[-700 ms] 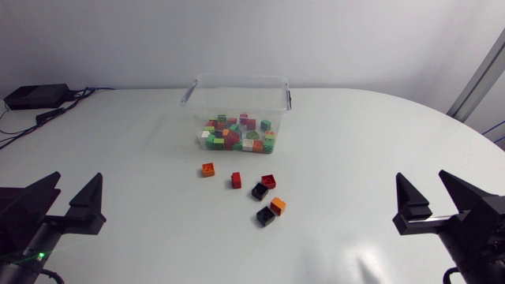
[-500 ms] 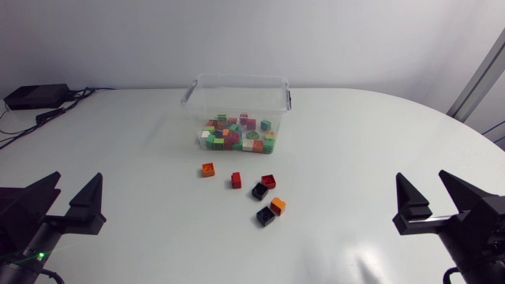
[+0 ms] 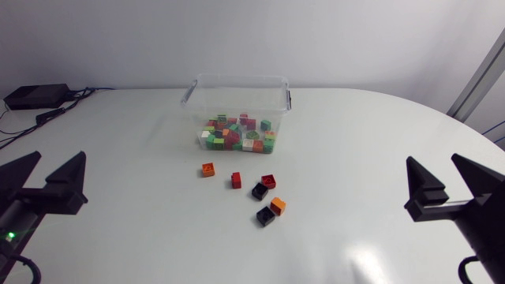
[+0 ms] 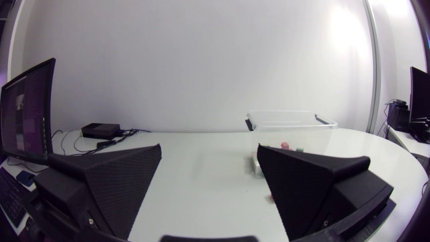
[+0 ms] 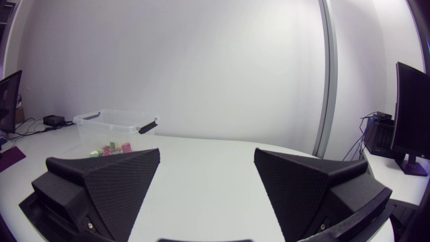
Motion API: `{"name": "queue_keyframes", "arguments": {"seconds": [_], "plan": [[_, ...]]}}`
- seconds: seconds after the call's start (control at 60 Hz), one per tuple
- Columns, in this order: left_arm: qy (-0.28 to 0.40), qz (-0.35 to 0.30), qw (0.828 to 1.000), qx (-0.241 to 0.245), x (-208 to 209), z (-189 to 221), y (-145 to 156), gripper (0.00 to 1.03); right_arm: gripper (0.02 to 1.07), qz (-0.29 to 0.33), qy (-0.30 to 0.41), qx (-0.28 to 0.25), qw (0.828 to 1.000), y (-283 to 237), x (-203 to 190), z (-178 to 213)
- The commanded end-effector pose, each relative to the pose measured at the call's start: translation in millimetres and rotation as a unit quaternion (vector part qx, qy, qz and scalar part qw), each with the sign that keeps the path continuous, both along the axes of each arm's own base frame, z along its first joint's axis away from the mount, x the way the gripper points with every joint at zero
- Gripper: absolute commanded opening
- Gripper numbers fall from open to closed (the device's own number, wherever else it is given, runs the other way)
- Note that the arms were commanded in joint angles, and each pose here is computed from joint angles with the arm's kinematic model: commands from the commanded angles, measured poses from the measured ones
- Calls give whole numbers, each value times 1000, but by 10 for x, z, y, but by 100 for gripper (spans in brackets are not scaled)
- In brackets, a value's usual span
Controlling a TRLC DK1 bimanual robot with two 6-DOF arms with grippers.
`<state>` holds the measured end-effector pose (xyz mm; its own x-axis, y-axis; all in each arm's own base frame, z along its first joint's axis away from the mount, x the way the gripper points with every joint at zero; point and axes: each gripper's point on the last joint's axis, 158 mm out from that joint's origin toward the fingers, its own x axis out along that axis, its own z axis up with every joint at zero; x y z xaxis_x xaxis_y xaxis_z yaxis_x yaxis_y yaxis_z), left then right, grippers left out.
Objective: Place the duplo bricks in the container
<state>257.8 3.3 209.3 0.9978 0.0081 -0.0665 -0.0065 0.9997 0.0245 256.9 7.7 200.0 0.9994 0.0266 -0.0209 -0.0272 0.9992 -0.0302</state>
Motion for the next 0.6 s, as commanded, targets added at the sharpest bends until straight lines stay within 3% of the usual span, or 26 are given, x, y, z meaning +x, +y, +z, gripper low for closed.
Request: {"name": "queue_keyframes", "arguments": {"seconds": [0.0, 0.283, 0.45, 0.583], "plan": [[3, -8, 1000, -6, 58, 206, -33, 99, 103, 10, 9, -5, 1000, 54, 84, 200], [132, -64, 989, -3, 633, 80, -390, 96, 103, 46, 100, -13, 994, 307, 531, 234], [214, -101, 971, 41, 874, -212, -598, 91, 103, 66, 153, -21, 986, 457, 678, 70], [276, -148, 945, 99, 1089, -559, -788, 91, 103, 74, 221, -30, 972, 517, 725, -175]]}}
